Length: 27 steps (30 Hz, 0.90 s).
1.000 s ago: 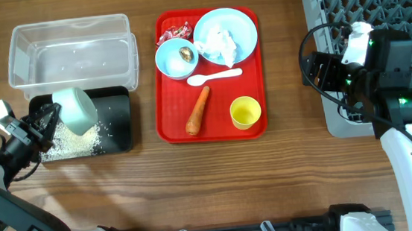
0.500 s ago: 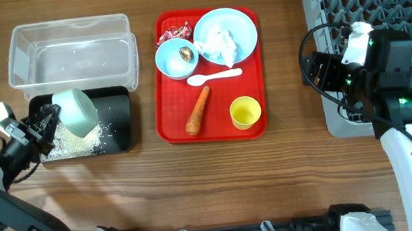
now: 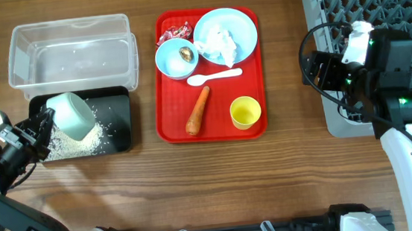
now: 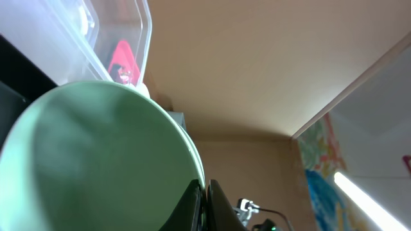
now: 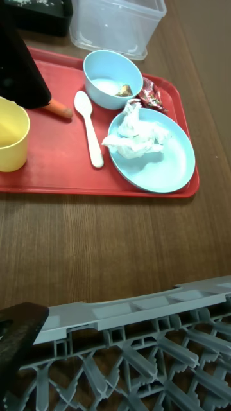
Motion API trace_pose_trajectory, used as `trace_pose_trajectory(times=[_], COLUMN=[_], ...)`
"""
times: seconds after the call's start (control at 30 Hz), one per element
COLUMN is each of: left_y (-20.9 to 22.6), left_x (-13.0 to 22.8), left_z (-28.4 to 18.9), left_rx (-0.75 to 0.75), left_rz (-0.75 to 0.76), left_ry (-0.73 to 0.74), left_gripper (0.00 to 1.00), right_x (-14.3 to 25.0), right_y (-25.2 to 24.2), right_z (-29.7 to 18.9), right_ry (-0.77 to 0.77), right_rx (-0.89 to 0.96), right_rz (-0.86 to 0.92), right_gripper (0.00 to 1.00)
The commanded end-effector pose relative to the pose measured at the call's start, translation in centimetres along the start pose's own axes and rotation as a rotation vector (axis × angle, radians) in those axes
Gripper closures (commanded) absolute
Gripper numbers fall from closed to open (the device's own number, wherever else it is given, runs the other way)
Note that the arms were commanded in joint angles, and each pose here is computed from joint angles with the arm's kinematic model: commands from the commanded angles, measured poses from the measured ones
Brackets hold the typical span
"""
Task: Sort waste into correct bins and load items into the dishwasher rack
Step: 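Tip the green bowl to pour rice onto the black tray, then return the emptied green bowl to the red tray with left gripper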
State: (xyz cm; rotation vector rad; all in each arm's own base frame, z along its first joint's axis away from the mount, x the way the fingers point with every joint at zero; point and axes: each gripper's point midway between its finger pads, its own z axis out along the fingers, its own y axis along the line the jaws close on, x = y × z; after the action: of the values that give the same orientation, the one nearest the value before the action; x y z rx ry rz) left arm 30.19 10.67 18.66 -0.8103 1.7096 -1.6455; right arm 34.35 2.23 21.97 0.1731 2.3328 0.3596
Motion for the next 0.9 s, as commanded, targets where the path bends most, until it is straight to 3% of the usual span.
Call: trace_pose_trajectory(times=[0.0,0.23,0.37,0.6,0.73,0.87], left_y=[1.0,-0.8,-4.6,-8.7,-7.6,-5.4], left_x=[-0.2,1.4,2.9,6.5,8.6,12.4], left_z=[0.0,2.3,4.5,10.5,14.3,17.9], left_rx=[-0.041,-0.039,-0.050,-0.371,-0.562,-0.651], left_rz=[0.109,0.255,0.440,0.744,0.877,0.981], left_ry=[0.004,0.087,0.166,0.259,0.248,0.331], left_gripper=[0.96,0.96,0.96,0.96,0.96,0.96], right_x=[-1.0,-1.3,-1.6,-2.2,-2.1,-2.2], right_y=[0.1,0.2,0.9,1.8,1.8,1.8], right_z=[-0.2,-0.2,-0.3,-0.4,-0.4,-0.4], right_ry=[-0.025,-0.037,-0.049,-0.070,-0.068,-0.069], right_rx=[0.006,0.003,-0.033,-0.083,-0.082,-0.082], right_rz=[-0.017,-0.019,-0.025,-0.036,-0.037,-0.039], right_gripper=[0.00,0.00,0.00,0.00,0.00,0.00])
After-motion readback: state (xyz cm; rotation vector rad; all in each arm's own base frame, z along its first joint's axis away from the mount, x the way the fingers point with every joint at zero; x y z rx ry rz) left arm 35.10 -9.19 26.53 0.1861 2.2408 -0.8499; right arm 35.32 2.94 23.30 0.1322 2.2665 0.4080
